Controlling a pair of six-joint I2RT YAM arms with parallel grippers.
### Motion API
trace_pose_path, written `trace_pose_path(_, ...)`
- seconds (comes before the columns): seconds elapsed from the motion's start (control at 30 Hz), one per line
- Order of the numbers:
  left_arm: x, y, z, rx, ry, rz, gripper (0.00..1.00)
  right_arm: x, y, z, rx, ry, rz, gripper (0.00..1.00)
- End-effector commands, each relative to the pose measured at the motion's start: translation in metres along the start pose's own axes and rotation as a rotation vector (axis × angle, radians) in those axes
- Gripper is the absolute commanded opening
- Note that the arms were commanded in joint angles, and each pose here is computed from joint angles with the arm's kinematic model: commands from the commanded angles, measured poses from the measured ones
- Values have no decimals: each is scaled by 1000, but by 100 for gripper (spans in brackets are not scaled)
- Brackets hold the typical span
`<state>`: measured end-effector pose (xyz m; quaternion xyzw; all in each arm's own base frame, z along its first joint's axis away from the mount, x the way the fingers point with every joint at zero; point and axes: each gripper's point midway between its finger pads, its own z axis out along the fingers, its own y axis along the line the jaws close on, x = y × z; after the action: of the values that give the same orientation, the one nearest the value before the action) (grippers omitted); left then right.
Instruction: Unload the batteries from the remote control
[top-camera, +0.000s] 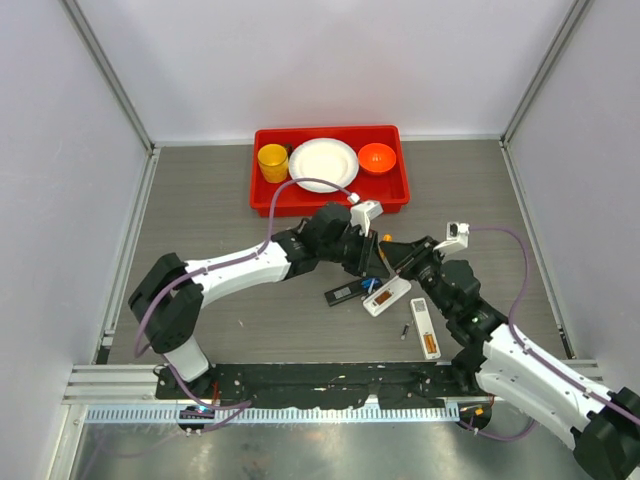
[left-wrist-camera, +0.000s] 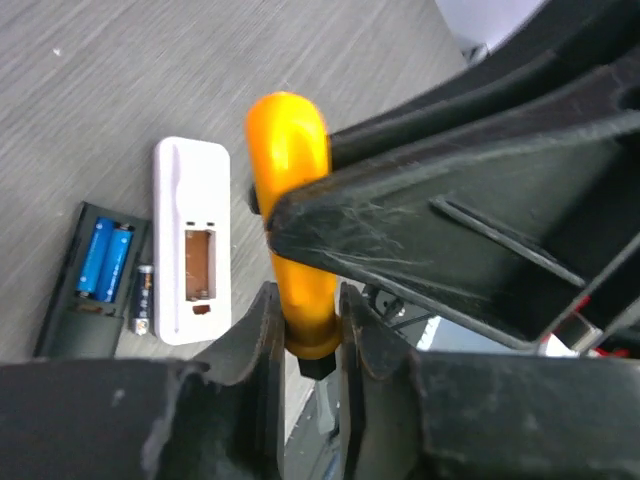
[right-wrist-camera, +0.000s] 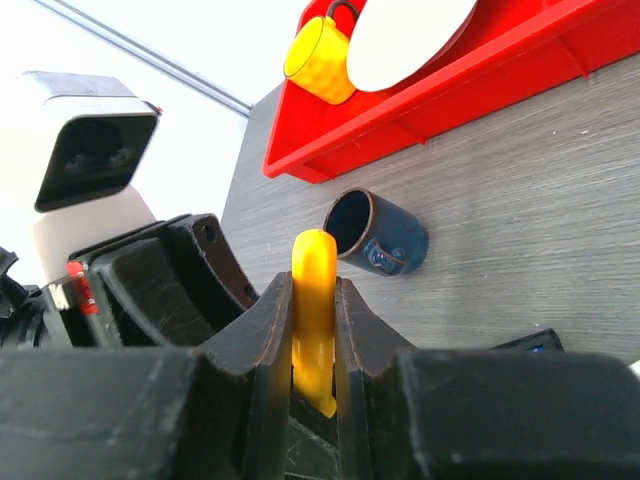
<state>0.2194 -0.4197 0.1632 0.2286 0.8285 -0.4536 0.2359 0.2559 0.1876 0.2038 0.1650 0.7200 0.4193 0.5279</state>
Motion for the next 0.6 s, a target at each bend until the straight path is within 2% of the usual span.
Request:
trace_pose_path(0.0, -24, -18, -1, 68, -76, 38, 0, -25, 27, -11, -101, -100, 82, 1)
trace_pose_path(0.07, -20, -14, -4, 50, -83, 37, 0, -27, 29, -12, -105, -97, 50, 2)
trace_pose_path(0.13, -24, -11, -15, 11, -119, 57, 0, -28, 26, -13, -74, -85, -7, 19)
trace_pose_path(0.17, -21, -6, -19, -21, -114, 59, 0, -29, 25, -13, -60, -83, -29, 30)
trace_pose_path(0.2, -23, 2, -24, -75, -131, 75, 0, -26, 18, -14, -24, -62, -69, 63)
trace_pose_path(0.23, -25, 1, -33, -94, -145, 88, 0, -31, 21, -14, -20, -66, -86, 76)
trace_pose_path(0.3, -20, 10, -42, -164, -137, 101, 0, -30, 18, -15, 5, -49, -111, 94)
trace_pose_path(0.43, -22, 32, -63, -418, -161, 202, 0, -29, 36, -15, -65, -15, -154, 98)
trace_pose_path(0.47, -15, 37, -67, -465, -132, 216, 0, -27, 38, -14, -77, -2, -159, 98)
trace_pose_path(0.57, -11, 31, -72, -504, -125, 274, 0, -17, 49, -10, -132, 53, -178, 97)
